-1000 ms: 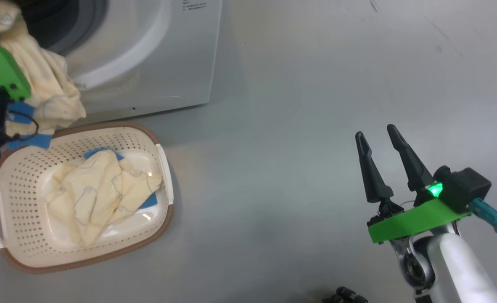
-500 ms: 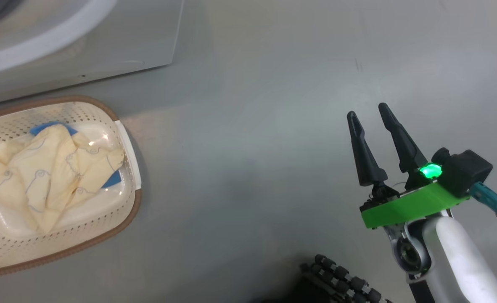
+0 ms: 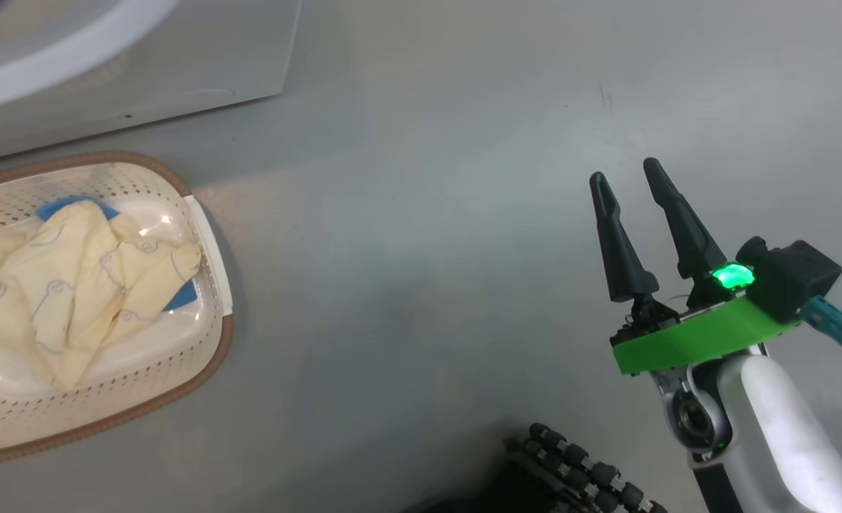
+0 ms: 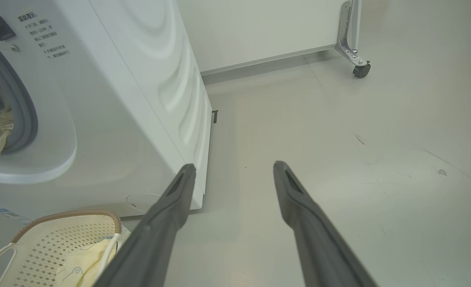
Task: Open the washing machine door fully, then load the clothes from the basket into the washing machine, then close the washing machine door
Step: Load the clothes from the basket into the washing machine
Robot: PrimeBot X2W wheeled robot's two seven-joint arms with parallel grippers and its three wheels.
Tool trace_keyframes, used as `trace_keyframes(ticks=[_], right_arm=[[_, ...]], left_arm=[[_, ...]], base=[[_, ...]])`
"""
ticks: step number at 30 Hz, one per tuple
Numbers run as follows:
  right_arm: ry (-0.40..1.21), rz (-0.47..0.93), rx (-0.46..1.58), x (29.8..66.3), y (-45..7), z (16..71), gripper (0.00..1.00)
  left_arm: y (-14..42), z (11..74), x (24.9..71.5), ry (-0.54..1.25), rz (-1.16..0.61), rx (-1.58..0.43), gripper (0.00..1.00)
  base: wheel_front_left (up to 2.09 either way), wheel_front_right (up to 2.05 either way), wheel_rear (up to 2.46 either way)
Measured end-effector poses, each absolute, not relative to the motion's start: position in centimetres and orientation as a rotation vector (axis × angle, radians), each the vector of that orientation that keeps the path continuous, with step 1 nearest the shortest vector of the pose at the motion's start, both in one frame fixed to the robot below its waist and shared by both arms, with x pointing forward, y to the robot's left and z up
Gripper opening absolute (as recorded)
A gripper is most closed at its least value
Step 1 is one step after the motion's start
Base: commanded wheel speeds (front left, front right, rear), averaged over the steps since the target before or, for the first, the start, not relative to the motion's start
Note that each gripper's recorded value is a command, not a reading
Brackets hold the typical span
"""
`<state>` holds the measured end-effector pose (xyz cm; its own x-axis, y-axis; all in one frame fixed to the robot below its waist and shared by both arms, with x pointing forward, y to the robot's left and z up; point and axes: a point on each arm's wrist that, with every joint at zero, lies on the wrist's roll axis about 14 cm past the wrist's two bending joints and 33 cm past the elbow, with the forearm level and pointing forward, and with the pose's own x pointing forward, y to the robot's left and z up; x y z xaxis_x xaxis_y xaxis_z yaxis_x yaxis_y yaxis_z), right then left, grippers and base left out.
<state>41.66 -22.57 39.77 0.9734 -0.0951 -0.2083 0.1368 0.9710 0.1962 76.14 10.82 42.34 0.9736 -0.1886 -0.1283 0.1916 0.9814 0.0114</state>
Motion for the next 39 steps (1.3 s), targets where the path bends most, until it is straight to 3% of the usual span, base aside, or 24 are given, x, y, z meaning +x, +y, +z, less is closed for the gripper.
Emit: trace_keyframes(ticks=[10,20,28,39], right_arm=[[0.186,-0.094,0.195,42.3,-22.1,40.0,1.00],[0.142,-0.065,0.163,43.2,-21.6,41.3,1.00],[0.079,-0.038,0.144,43.6,-21.0,43.5,1.00],[0.047,0.010,0.125,42.5,-19.4,45.2,1.00]], left_arm=[[11.9,42.1,74.9,0.131,-0.135,-0.021,1.00],[11.8,40.4,69.8,0.127,-0.114,-0.054,1.00],[11.4,43.7,63.4,0.006,-0.116,-0.066,1.00],[10.3,45.8,51.7,-0.024,-0.151,-0.086,1.00]], base=[[0.00,0.00,0.00],[0.00,0.00,0.00],[0.00,0.00,0.00],[0.00,0.00,0.00]])
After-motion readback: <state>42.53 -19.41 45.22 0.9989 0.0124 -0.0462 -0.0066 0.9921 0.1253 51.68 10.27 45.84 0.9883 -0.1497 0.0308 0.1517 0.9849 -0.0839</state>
